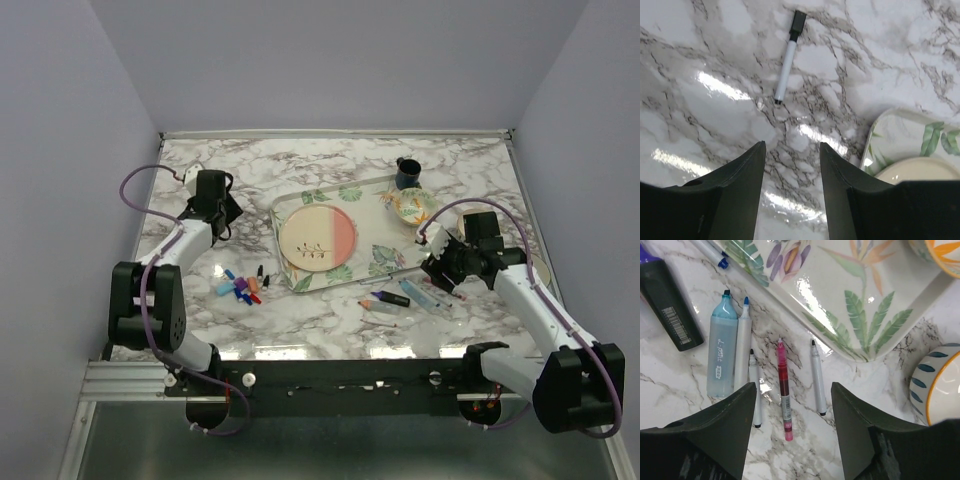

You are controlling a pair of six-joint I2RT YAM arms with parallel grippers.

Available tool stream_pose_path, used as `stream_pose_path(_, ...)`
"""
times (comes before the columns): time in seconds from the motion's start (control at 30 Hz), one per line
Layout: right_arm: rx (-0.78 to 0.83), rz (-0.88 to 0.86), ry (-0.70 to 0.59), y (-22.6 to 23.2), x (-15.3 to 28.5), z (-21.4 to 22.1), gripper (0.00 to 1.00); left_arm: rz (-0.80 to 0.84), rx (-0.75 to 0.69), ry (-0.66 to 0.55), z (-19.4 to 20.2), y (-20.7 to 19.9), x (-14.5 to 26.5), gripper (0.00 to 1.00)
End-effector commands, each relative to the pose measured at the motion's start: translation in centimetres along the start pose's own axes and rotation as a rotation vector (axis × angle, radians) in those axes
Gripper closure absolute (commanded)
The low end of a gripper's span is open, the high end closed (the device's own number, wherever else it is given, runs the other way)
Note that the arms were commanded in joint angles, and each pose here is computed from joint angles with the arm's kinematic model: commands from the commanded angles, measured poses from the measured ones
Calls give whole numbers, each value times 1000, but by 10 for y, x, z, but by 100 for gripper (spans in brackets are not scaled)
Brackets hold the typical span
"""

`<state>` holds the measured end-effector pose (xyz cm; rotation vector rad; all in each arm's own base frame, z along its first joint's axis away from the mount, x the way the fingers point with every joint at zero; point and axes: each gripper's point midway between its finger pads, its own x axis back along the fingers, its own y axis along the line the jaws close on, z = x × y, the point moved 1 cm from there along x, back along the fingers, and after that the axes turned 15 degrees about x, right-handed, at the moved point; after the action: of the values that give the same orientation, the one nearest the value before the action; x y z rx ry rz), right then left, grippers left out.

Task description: Open the pen caps

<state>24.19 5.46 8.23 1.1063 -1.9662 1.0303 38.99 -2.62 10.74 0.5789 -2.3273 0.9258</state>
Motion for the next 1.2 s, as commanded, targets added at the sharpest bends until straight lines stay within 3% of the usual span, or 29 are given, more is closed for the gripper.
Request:
stream_pose_path(0.0, 12, 75, -60, -17, 10, -16, 30, 6, 13, 71, -11, 2, -35, 44)
stream_pose_path(0.13, 25, 57, -73, -14, 11, -18, 29, -10, -24, 133, -7, -2, -61, 45)
stream_pose_path(0.27, 31, 49, -82, -12, 12, -20, 29, -40, -67, 159, -15, -15, -81, 58)
stream_pose_path(0.37, 33, 45, -85, -11, 12, -20, 29, -122, -104, 157, -19, -4, -92, 61)
stream_pose_path(0.83, 38, 45, -104, -11, 15, -24, 30, -230, -152, 234, 2, 22, -107, 64)
stream_pose_path(0.87, 39, 46, -105, -10, 15, -24, 30, -231, -156, 241, 4, 23, -108, 73)
stream_pose_path(0.93, 43, 48, -113, -11, 16, -26, 30, -246, -160, 262, 9, 27, -109, 78)
stream_pose_path(0.97, 45, 49, -116, -11, 17, -27, 30, -249, -162, 268, 11, 29, -107, 88)
stream_pose_path(1.07, 57, 60, -148, -11, 23, -33, 33, -215, -152, 272, 12, 26, -101, 100)
stream_pose_path(1.17, 81, 71, -230, -11, 32, -50, 34, -130, -119, 277, 11, 12, -85, 100)
